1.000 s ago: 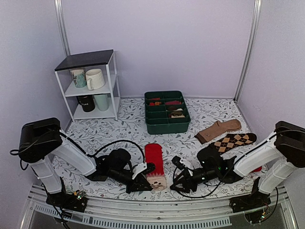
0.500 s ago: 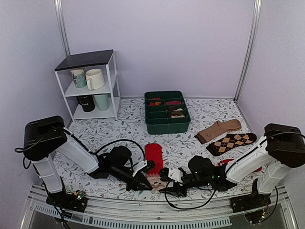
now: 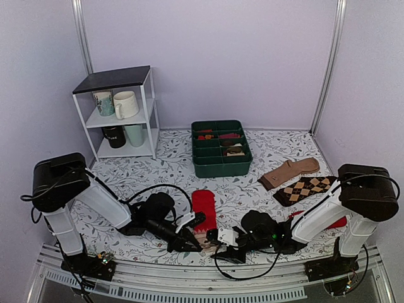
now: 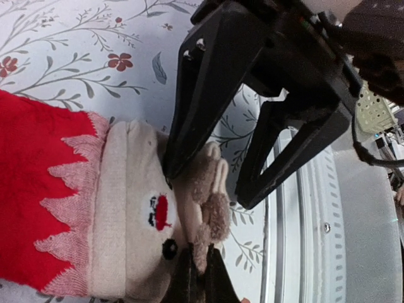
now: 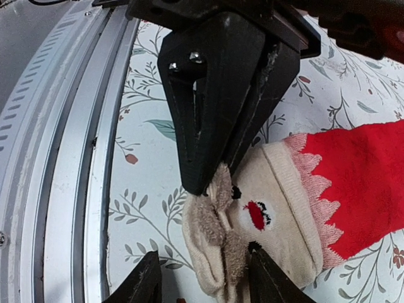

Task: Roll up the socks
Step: Roll a pair of socks at the center of the board.

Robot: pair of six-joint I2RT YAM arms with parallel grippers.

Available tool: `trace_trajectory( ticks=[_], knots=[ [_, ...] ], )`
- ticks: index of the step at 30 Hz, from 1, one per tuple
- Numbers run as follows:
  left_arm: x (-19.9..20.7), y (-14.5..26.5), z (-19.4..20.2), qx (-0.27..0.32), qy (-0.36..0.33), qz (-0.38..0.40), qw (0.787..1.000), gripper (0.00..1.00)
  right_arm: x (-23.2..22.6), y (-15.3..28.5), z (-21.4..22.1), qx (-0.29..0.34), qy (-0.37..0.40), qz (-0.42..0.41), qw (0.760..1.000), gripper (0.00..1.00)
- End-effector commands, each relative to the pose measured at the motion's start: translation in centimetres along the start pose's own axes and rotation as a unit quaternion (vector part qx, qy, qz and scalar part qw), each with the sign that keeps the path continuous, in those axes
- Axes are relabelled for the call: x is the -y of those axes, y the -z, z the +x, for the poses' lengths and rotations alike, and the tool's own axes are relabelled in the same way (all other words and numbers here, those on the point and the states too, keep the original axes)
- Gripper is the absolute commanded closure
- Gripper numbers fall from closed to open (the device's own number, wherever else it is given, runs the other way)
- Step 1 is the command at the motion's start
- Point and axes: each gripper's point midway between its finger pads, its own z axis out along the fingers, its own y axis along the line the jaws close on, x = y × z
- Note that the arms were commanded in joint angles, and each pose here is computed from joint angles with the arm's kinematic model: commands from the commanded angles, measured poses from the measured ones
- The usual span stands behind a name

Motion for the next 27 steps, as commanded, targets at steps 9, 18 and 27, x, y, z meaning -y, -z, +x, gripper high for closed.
trace_trajectory(
  ticks=[9, 18, 27],
  knots=[
    [-1.2, -0.2, 4.8, -0.073, 0.054, -0.016, 0.996, 1.0, 1.6, -0.1, 0.3, -0.016, -0.026, 0.054, 0.998, 0.56],
    [-1.2, -0.2, 4.8, -0.075, 0.054, -0.015, 0.996, 1.0, 0.4, 3.1, -3.7, 0.049, 0.016, 0.04, 0.998, 0.55],
    [-1.2, -0.4, 4.9, -0.079, 0.055, -0.013, 0.995, 1.0, -1.0, 1.2, -2.5, 0.035, 0.018, -0.007, 0.999, 0.55]
  ],
)
